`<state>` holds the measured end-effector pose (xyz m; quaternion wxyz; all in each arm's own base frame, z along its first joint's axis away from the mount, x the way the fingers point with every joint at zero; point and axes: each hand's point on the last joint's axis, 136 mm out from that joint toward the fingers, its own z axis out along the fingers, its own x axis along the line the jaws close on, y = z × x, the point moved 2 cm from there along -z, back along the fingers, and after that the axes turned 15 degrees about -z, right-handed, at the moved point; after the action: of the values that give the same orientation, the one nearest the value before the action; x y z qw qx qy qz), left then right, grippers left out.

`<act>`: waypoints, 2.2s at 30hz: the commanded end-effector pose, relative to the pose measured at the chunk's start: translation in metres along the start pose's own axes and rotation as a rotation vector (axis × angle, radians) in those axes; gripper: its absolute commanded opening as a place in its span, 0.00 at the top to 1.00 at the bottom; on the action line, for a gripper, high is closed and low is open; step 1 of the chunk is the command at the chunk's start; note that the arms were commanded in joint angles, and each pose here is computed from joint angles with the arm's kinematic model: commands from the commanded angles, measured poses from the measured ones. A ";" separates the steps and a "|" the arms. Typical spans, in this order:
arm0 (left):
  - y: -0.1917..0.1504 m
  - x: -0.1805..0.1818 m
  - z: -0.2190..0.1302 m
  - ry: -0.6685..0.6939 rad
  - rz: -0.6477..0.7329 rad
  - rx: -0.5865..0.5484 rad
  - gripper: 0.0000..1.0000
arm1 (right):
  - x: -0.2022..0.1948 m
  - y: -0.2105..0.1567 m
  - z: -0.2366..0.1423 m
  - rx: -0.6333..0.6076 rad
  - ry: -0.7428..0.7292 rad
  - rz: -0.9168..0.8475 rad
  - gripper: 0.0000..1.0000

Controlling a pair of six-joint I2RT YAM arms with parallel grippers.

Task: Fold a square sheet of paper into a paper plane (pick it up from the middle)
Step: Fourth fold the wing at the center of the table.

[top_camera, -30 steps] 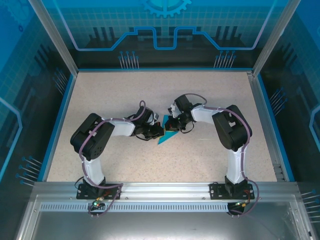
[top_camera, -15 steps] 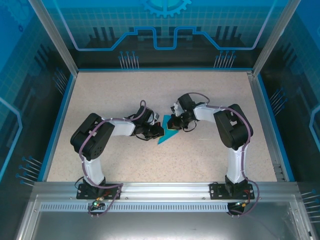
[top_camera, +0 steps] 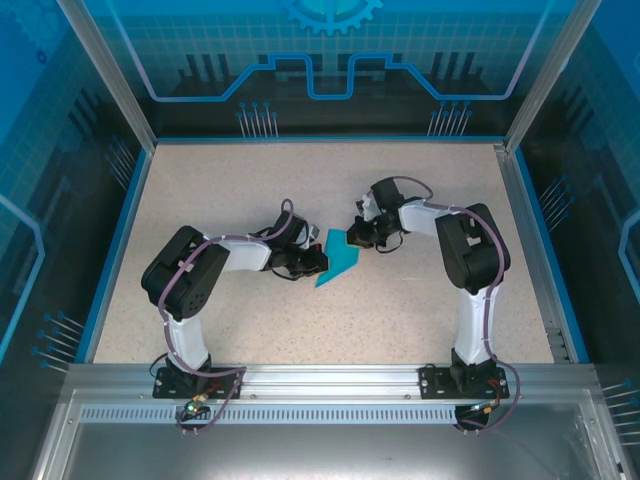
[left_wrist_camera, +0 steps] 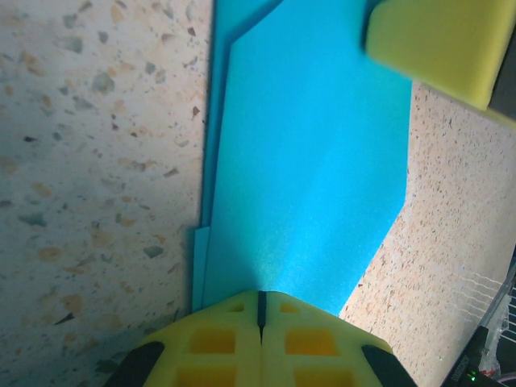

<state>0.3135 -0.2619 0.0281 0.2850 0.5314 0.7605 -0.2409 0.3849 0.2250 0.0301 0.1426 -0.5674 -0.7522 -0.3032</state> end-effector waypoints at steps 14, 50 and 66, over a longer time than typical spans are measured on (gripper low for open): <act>-0.017 0.042 0.009 0.172 -0.057 0.065 1.00 | 0.058 -0.008 -0.001 -0.010 0.058 -0.124 0.94; -0.021 0.044 0.009 0.198 -0.051 0.086 1.00 | 0.024 0.018 -0.043 -0.094 0.004 -0.005 0.93; -0.020 0.038 0.010 0.187 -0.043 0.080 1.00 | 0.077 -0.038 0.015 0.012 0.145 0.045 0.93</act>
<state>0.3133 -0.2631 0.0285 0.2671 0.5411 0.7613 -0.2373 0.3318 0.2814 0.0579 0.1866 -0.5566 -0.7371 -0.3347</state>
